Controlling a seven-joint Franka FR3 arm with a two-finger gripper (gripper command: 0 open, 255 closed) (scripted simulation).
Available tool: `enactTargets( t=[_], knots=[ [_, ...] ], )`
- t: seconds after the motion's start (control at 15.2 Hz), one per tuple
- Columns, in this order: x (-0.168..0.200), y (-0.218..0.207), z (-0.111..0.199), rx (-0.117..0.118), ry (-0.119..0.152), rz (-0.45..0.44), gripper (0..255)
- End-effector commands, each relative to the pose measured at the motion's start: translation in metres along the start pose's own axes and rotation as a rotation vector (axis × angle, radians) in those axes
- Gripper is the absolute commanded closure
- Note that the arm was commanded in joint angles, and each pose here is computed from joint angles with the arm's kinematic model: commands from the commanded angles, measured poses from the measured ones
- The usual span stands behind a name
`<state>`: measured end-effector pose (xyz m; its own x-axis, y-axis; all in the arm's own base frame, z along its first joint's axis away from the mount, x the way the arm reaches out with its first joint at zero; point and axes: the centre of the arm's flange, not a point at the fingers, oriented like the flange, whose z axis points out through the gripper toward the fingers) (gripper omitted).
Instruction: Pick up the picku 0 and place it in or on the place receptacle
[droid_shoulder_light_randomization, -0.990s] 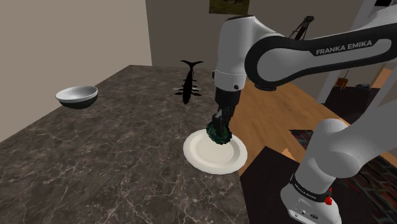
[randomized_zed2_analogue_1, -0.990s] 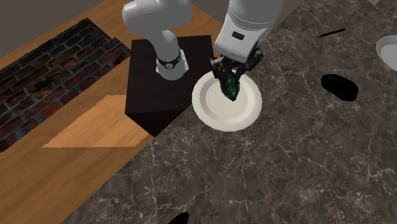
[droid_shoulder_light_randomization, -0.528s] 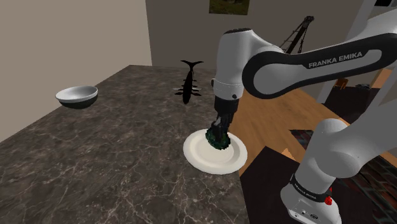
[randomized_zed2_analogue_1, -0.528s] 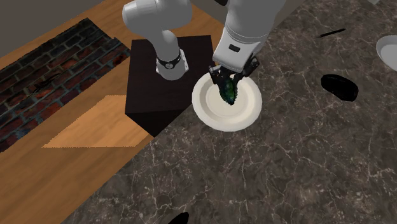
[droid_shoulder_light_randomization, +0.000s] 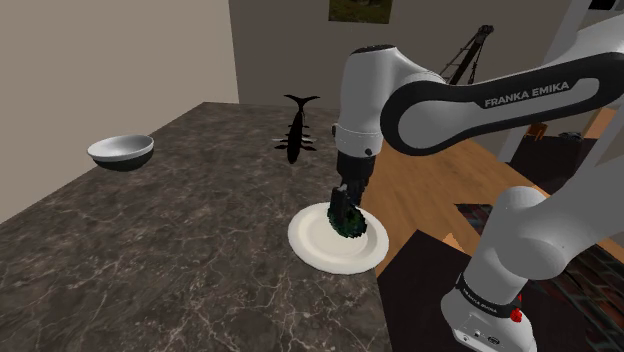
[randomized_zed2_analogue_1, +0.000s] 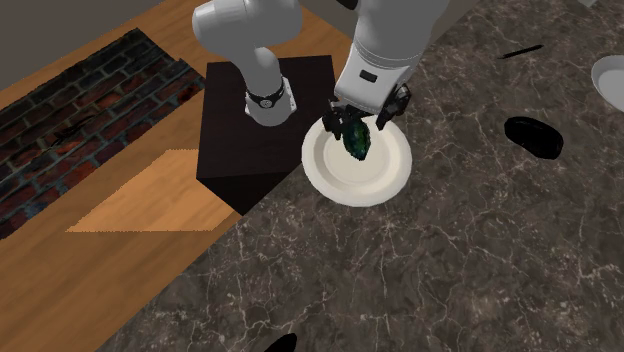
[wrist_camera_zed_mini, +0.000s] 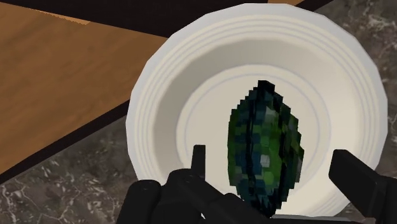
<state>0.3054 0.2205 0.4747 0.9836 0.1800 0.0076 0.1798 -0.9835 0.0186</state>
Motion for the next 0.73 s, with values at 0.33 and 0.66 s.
enactTargets(
  t=[0.33,0.66],
  knots=[
    [0.000,0.000,-0.050,0.000,0.000,0.000,0],
    [0.000,0.000,-0.050,0.000,0.000,0.000,0]
  ],
)
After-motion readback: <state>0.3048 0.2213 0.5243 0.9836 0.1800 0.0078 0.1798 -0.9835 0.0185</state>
